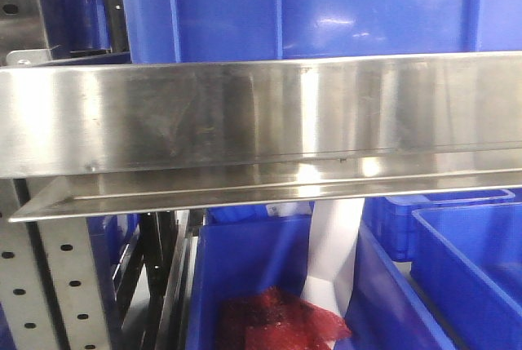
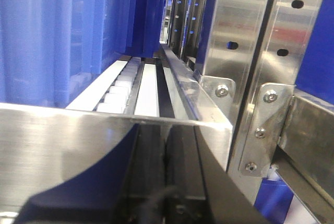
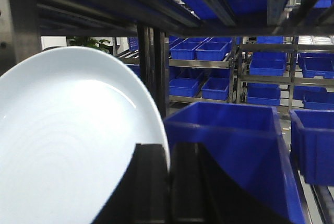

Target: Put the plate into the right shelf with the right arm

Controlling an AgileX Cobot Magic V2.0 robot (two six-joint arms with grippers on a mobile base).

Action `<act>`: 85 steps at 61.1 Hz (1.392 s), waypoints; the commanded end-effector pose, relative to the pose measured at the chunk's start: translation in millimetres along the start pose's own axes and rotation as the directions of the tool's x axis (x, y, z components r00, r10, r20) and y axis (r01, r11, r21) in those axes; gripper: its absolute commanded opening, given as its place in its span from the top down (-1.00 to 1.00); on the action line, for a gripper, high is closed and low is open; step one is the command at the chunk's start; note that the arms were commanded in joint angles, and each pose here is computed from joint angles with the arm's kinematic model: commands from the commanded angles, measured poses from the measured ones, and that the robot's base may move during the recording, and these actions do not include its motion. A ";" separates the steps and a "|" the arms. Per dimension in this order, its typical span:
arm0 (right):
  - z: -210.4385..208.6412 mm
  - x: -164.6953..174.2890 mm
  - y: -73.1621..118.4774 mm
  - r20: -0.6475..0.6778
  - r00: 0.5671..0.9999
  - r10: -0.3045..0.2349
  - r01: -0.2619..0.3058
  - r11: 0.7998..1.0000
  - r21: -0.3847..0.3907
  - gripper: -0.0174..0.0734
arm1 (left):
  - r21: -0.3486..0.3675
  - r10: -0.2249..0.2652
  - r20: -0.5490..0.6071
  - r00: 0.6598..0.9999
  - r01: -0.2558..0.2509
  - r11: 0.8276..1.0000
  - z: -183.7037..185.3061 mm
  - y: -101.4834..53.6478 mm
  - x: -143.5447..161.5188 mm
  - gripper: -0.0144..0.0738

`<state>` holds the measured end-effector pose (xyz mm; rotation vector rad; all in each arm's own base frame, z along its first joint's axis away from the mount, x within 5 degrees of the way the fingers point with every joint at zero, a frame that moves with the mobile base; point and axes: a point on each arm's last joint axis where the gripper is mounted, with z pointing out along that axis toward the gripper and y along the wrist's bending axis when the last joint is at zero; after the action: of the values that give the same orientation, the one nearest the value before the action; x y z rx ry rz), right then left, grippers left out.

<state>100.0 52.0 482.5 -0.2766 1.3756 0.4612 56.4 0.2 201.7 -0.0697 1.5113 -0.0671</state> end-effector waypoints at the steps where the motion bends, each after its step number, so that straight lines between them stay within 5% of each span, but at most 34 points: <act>1: 34.7 -31.2 3.0 0.073 0.997 -0.018 0.018 1.000 -0.004 0.50 | 0.013 -0.007 0.092 0.996 0.006 1.000 -1.1 -0.8 -6.2 0.78; 12: 102.3 -38.3 -2.6 -0.038 0.998 -0.039 0.041 0.998 0.047 0.50 | 0.013 -0.007 0.092 0.996 0.006 1.000 -1.1 -0.8 -6.2 0.78; 30: 188.9 -3.2 -47.2 -0.193 0.981 -0.032 0.070 0.979 0.190 0.50 | 0.013 -0.007 0.092 0.996 0.006 1.000 -1.1 -0.8 -6.2 0.78; 56: 245.9 75.9 -65.9 -0.395 0.918 0.005 0.082 0.976 0.203 0.48 | 0.013 -0.007 0.092 0.996 0.006 1.000 -1.1 -0.8 -6.2 0.78; 61: 245.9 76.9 -66.0 -0.402 0.916 0.006 0.083 0.976 0.204 0.33 | 0.013 -0.007 0.092 0.996 0.006 1.000 -1.1 -0.8 -6.2 0.78; 73: 243.4 71.0 -65.2 -0.395 0.919 0.006 0.082 0.975 0.205 -0.60 | 0.013 -0.007 0.092 0.996 0.006 1.000 -1.1 -0.8 -6.2 0.78; 77: 240.7 67.9 -64.6 -0.399 0.917 0.007 0.082 0.975 0.207 -0.77 | 0.013 -0.007 0.092 0.996 0.006 1.000 -1.1 -0.8 -6.2 0.78; 85: 228.3 53.9 -61.2 -0.395 0.918 0.009 0.081 0.974 0.210 -0.68 | 0.013 -0.007 0.092 0.996 0.006 1.000 -1.1 -0.8 -6.2 0.78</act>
<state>361.3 119.1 415.2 -0.2379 1.9816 0.1961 56.4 0.2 201.7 -0.0697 1.5113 -0.0671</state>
